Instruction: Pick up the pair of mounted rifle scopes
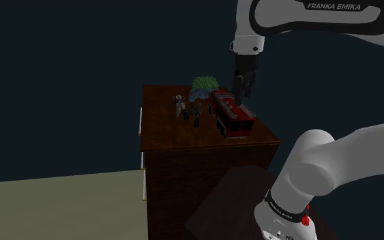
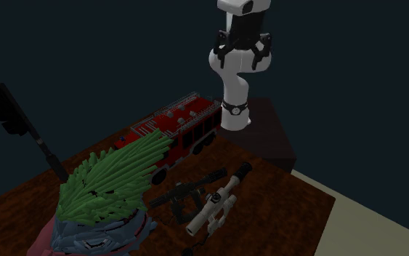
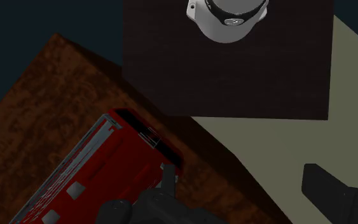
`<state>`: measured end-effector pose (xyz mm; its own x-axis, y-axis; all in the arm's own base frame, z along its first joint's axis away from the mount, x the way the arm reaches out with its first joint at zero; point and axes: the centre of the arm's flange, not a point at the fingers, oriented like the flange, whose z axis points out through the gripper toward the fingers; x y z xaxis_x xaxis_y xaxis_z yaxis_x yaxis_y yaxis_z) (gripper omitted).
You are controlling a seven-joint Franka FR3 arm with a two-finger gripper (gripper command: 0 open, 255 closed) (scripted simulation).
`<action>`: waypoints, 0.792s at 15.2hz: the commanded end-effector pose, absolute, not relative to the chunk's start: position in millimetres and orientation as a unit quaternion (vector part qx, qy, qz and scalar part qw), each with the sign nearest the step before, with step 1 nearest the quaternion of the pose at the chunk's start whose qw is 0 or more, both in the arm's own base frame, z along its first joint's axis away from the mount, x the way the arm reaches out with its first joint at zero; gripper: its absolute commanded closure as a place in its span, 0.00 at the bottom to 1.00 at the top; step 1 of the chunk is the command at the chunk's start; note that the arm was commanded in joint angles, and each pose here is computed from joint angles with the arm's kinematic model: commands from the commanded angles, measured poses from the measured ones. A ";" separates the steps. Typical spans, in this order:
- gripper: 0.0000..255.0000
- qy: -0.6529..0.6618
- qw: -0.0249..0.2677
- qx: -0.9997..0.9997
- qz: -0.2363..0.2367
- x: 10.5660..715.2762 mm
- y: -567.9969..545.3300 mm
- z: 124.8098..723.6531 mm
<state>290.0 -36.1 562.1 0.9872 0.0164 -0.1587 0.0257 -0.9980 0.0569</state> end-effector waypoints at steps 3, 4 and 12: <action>0.00 0.000 0.029 0.997 -0.073 311.8 -38.2 551.1; 0.00 -0.006 0.029 0.997 -0.069 322.7 -39.4 545.7; 0.00 -0.050 0.028 0.997 -0.042 410.9 -53.7 505.3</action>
